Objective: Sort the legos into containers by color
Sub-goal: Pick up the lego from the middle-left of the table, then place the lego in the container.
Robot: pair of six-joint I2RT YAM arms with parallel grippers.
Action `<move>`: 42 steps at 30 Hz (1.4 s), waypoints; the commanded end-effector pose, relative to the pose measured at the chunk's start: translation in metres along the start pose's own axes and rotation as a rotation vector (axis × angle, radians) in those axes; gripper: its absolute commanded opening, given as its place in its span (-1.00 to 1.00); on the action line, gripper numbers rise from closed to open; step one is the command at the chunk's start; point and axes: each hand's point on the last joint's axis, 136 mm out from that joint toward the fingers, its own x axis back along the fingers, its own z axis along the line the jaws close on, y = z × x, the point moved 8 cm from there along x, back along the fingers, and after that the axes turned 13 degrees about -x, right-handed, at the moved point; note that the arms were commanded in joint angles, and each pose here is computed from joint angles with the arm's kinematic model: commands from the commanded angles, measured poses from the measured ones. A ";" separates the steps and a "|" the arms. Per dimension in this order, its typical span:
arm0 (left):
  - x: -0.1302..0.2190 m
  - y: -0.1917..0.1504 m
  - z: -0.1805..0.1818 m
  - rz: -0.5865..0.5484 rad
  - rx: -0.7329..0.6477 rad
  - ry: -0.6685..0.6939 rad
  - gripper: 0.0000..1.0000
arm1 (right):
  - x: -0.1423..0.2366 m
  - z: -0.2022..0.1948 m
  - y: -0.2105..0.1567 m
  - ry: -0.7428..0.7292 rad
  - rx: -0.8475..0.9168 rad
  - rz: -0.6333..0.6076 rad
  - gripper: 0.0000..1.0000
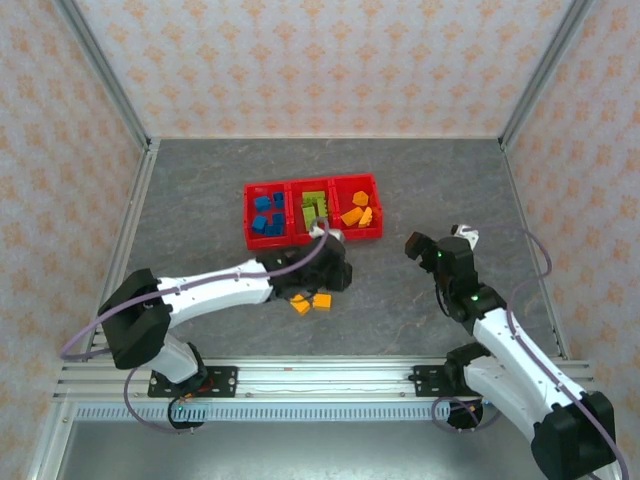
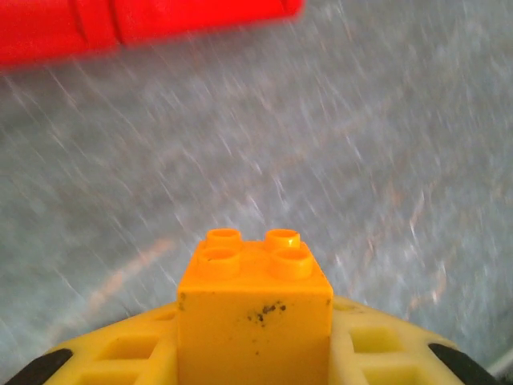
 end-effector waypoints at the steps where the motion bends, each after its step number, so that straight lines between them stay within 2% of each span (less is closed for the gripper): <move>1: 0.001 0.050 0.009 -0.086 -0.060 0.048 -0.28 | 0.001 0.018 0.016 0.052 -0.053 -0.049 1.00; 6: -0.031 0.121 0.026 -0.106 -0.100 0.155 -0.26 | -0.004 0.018 0.012 0.063 -0.066 -0.027 1.00; 11: -0.074 0.164 0.037 -0.086 -0.129 0.285 -0.27 | -0.002 0.015 0.013 0.042 -0.031 -0.038 1.00; 18: -0.111 0.174 0.048 -0.055 -0.147 0.395 -0.26 | 0.007 0.011 0.016 0.037 -0.007 -0.062 1.00; 26: -0.136 0.167 0.059 -0.020 -0.161 0.381 -0.10 | 0.008 0.008 0.014 0.028 0.003 -0.063 1.00; 28: -0.136 0.168 0.060 -0.023 -0.159 0.380 -0.01 | 0.008 0.007 0.013 0.027 0.001 -0.057 1.00; 35: -0.117 0.180 0.050 -0.065 -0.193 0.333 0.67 | 0.011 0.006 0.014 0.024 0.007 -0.073 1.00; 40: -0.088 0.189 0.044 -0.097 -0.206 0.311 0.98 | 0.009 0.006 0.014 0.020 0.018 -0.071 1.00; 42: -0.073 0.189 0.042 -0.112 -0.203 0.296 0.99 | 0.007 0.007 0.014 0.021 0.019 -0.067 1.00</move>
